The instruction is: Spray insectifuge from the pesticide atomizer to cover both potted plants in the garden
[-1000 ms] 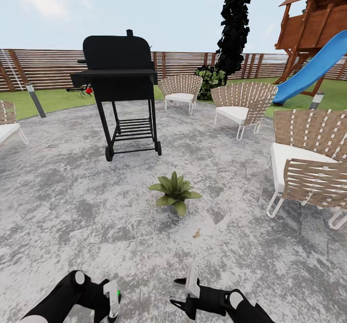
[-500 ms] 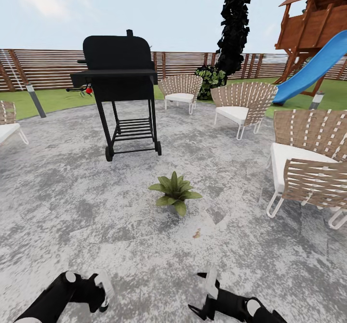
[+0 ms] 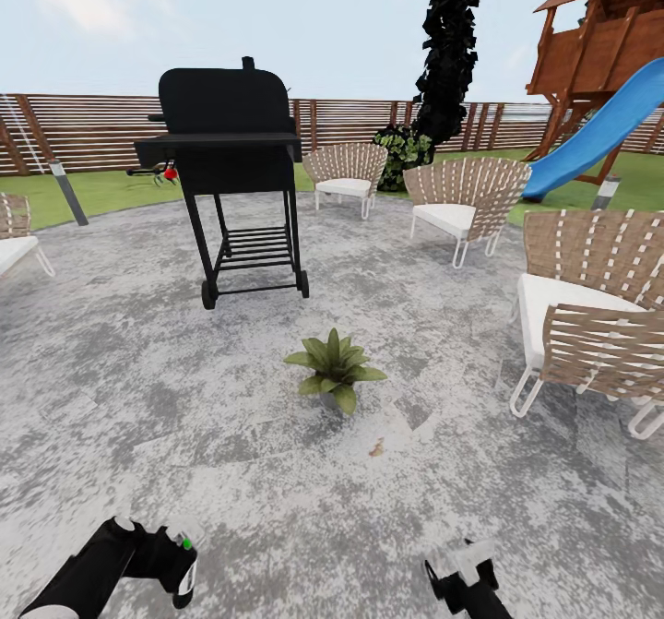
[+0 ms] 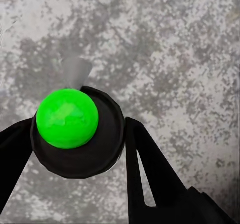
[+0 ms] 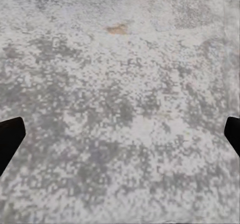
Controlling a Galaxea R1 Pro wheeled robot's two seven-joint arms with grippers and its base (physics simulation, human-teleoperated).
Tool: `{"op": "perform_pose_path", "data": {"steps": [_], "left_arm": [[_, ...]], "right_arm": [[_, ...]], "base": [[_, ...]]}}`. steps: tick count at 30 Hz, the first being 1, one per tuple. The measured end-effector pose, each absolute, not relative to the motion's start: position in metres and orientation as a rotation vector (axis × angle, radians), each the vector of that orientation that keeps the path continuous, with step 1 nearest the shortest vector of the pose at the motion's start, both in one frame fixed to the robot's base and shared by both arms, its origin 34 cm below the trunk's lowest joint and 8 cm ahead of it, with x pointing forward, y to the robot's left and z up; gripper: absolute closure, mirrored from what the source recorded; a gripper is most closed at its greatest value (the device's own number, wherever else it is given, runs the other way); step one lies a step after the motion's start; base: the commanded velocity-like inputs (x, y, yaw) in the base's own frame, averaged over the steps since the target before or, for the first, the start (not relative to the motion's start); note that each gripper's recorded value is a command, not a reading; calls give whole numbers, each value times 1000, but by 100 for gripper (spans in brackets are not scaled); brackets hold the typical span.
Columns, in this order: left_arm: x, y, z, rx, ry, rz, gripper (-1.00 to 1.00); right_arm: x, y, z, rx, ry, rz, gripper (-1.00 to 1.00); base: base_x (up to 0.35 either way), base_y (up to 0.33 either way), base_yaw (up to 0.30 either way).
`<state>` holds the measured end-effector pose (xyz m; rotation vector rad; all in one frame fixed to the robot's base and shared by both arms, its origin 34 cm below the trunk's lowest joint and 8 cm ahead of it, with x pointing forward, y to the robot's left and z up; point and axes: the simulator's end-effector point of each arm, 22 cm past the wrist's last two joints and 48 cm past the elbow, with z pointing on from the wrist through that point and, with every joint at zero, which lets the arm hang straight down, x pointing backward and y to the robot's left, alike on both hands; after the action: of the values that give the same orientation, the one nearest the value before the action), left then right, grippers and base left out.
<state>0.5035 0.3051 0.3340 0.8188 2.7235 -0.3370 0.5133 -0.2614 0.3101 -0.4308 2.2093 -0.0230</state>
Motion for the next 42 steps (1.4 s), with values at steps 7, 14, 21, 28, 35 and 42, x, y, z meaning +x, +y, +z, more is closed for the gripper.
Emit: {"op": "perform_pose_path", "data": {"steps": [7,14,21,28,35,42], "left_arm": [[498,311,333,666,2783,-373,100],[483,311,328,575,2884,-387,100],[484,284,327,578,2890,-426,100],[510,240,340,601,2827,-500,100],[513,279,349,544,2907,-377,100],[505,290,348,552,3007,-283,100]], "right_arm": [[516,-287,313,-285,2217,-115,-100],[491,-291,302,-280,2250,-117,-100],[484,-299,306,-253,2215,-123,-100],[483,-328,315,-122,2177,-173,-100],[483,-321,315,-106,2171,-160,-100],[484,-314,315,-97,2169,-150,-100]], "base": [[0,0,0],[0,0,0],[0,0,0],[0,0,0],[198,-48,0],[280,-166,0]]}}
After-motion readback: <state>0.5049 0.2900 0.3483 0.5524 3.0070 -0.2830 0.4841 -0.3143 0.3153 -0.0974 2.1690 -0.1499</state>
